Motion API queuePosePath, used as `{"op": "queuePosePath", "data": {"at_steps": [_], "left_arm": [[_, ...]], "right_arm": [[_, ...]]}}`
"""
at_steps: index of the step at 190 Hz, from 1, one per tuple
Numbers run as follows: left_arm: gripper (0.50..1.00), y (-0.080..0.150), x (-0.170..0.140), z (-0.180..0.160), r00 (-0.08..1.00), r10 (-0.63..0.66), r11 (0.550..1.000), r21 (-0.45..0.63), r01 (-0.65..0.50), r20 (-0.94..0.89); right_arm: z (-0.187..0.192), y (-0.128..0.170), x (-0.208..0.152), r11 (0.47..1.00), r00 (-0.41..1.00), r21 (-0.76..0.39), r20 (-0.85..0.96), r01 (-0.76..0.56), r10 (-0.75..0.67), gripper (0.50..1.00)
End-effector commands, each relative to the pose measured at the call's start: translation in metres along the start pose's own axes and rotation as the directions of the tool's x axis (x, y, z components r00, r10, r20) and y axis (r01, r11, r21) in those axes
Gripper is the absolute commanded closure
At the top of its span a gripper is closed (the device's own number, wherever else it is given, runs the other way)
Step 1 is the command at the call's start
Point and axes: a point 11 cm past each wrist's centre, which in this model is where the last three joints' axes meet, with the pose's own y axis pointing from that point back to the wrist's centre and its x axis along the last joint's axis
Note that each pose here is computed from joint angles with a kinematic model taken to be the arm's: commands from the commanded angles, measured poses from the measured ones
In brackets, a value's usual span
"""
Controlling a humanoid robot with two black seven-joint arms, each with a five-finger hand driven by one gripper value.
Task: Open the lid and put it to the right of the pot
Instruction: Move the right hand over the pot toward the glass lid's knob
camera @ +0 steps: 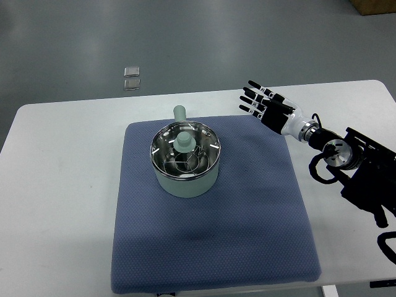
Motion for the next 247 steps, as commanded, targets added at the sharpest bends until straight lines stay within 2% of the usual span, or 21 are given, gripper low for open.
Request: {"op": "queuePosePath", "data": {"at_steps": [1, 37, 56, 78, 97, 107, 108, 127, 152, 162, 172, 173, 185, 195, 196, 209, 234, 247], "left_arm": [[0.500, 0.000, 0.000, -0.001, 1.000, 0.000, 1.000, 0.004, 0.000, 0.001], [0.500, 0.000, -0.001, 0.000, 1.000, -0.003, 1.000, 0.000, 0.003, 0.000], [0.500, 0.000, 0.000, 0.000, 1.000, 0.000, 1.000, 0.000, 0.000, 0.000], [0.500, 0.000, 0.000, 0.000, 1.000, 0.001, 1.000, 0.001, -0.001, 0.002], [0.500, 0.000, 0.000, 0.001, 1.000, 0.000, 1.000, -0.001, 0.000, 0.000], [0.500, 0.000, 0.000, 0.001, 1.000, 0.000, 1.000, -0.001, 0.000, 0.000], [0.500, 0.000, 0.000, 0.001, 1.000, 0.000, 1.000, -0.001, 0.000, 0.000], [0.500, 0.000, 0.001, 0.001, 1.000, 0.003, 1.000, 0.000, -0.003, 0.000], [0.500, 0.000, 0.001, 0.001, 1.000, 0.003, 1.000, -0.001, -0.003, 0.002], [0.500, 0.000, 0.001, 0.001, 1.000, 0.003, 1.000, -0.001, -0.003, 0.002], [0.500, 0.000, 0.001, 0.001, 1.000, 0.003, 1.000, -0.001, -0.003, 0.002], [0.500, 0.000, 0.001, 0.001, 1.000, 0.003, 1.000, -0.001, -0.003, 0.002], [0.500, 0.000, 0.001, 0.001, 1.000, 0.003, 1.000, -0.001, -0.003, 0.002], [0.500, 0.000, 0.001, 0.001, 1.000, 0.003, 1.000, -0.001, -0.003, 0.002], [0.500, 0.000, 0.001, 0.001, 1.000, 0.003, 1.000, -0.001, -0.003, 0.002], [0.500, 0.000, 0.001, 0.001, 1.000, 0.003, 1.000, -0.001, -0.003, 0.002], [0.500, 0.000, 0.001, 0.001, 1.000, 0.003, 1.000, -0.001, -0.003, 0.000], [0.500, 0.000, 0.000, 0.001, 1.000, 0.001, 1.000, -0.001, -0.001, 0.000]], "right_arm": [[0.000, 0.000, 0.000, 1.000, 1.000, -0.002, -0.001, 0.001, -0.001, 0.566], [0.001, 0.000, -0.002, 1.000, 0.999, -0.020, -0.049, 0.016, -0.017, 0.566], [-0.008, -0.004, -0.010, 0.999, 0.984, -0.011, -0.170, 0.043, -0.045, 0.566], [-0.032, -0.019, -0.037, 0.993, 0.915, 0.018, -0.392, 0.113, -0.097, 0.566], [-0.050, -0.030, -0.063, 0.984, 0.745, 0.006, -0.654, 0.177, -0.130, 0.566], [-0.050, -0.030, -0.063, 0.984, 0.745, 0.006, -0.654, 0.177, -0.130, 0.566], [-0.051, -0.035, -0.080, 0.975, 0.621, -0.045, -0.765, 0.217, -0.173, 0.568], [-0.036, -0.041, -0.121, 0.929, 0.360, -0.193, -0.881, 0.317, -0.306, 0.566], [-0.016, -0.039, -0.143, 0.866, 0.084, -0.374, -0.903, 0.332, -0.422, 0.566], [-0.014, -0.036, -0.144, 0.856, 0.004, -0.409, -0.902, 0.316, -0.432, 0.566], [-0.014, -0.036, -0.144, 0.856, 0.004, -0.409, -0.902, 0.316, -0.432, 0.566], [-0.011, -0.032, -0.145, 0.847, -0.058, -0.434, -0.897, 0.307, -0.439, 0.566], [-0.009, -0.031, -0.148, 0.831, -0.124, -0.473, -0.881, 0.292, -0.458, 0.566], [-0.009, -0.031, -0.148, 0.831, -0.124, -0.473, -0.880, 0.292, -0.458, 0.566], [-0.008, -0.031, -0.151, 0.822, -0.171, -0.497, -0.868, 0.277, -0.467, 0.568], [-0.006, -0.031, -0.155, 0.807, -0.233, -0.530, -0.846, 0.261, -0.480, 0.568], [-0.016, -0.032, -0.188, 0.764, -0.330, -0.562, -0.820, 0.316, -0.468, 0.568], [-0.016, -0.033, -0.200, 0.738, -0.414, -0.602, -0.782, 0.304, -0.467, 0.566]]}}
